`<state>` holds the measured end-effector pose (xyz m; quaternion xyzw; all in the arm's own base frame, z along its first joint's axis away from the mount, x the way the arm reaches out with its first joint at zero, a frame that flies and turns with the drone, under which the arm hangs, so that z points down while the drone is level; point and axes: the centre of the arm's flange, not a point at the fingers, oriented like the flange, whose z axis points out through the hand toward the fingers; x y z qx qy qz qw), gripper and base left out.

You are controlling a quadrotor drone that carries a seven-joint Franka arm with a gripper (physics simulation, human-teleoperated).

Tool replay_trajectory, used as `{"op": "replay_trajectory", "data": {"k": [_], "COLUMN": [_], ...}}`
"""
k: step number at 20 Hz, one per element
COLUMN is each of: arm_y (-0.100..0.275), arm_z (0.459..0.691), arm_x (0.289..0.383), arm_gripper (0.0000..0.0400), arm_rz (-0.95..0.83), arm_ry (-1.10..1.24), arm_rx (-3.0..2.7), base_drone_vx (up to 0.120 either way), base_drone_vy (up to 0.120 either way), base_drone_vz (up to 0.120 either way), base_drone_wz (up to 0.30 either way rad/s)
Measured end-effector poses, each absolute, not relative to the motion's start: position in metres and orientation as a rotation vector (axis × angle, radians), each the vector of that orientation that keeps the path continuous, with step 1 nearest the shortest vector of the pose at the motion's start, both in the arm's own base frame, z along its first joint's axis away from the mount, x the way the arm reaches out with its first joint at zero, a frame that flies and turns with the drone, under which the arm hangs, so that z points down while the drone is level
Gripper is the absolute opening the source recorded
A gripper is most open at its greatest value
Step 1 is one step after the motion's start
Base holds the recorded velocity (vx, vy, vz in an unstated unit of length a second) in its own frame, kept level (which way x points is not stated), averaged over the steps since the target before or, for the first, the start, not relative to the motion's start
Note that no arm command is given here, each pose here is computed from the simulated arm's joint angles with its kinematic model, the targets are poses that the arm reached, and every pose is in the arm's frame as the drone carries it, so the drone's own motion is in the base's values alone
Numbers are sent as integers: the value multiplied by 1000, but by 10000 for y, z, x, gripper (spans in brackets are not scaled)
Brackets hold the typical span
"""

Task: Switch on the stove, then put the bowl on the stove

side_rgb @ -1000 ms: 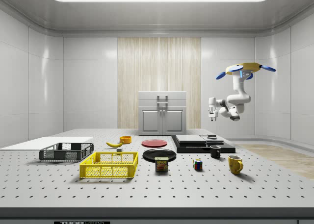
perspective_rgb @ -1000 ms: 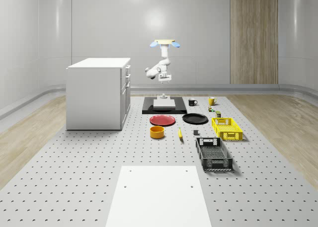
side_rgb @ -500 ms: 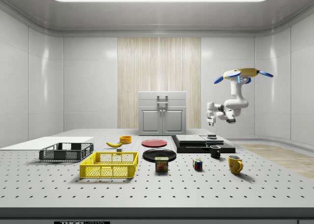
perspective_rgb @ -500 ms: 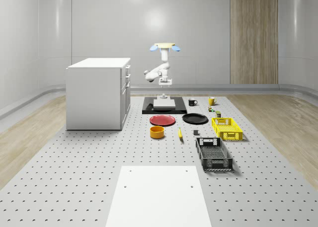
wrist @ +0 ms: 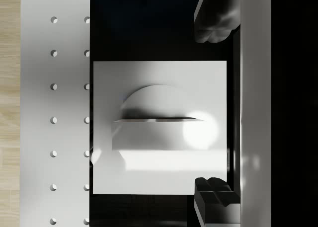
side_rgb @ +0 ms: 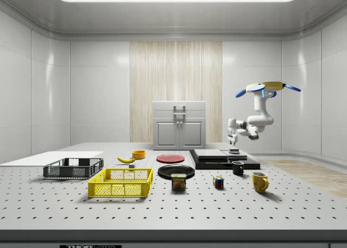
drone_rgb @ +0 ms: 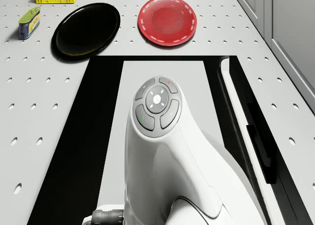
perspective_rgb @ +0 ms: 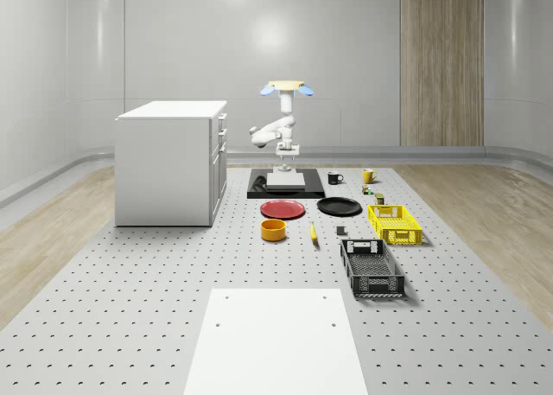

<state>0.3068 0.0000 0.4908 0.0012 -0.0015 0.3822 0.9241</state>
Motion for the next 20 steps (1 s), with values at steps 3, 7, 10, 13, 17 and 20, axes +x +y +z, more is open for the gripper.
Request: {"op": "replay_trajectory", "data": {"k": [3, 7, 10, 13, 17, 20], "arm_y": [31, 112, 142, 158, 169, 174], "arm_z": [4908, 4939, 5015, 5110, 5230, 5277], "arm_x": [3068, 3068, 3068, 3068, 3068, 3075], "arm_gripper": [400, 400, 400, 400, 400, 400], "arm_rz": [784, 784, 785, 785, 785, 785], "arm_ry": [-3, -2, -2, -2, -2, -2], "arm_rx": [2, 1, 1, 1, 1, 1], "base_drone_vx": [0, 0, 0, 0, 0, 0], "base_drone_vy": [0, 0, 0, 0, 0, 0], "base_drone_vz": [-27, 0, 0, 0, 0, 0], "base_drone_wz": [0, 0, 0, 0, 0, 0]}}
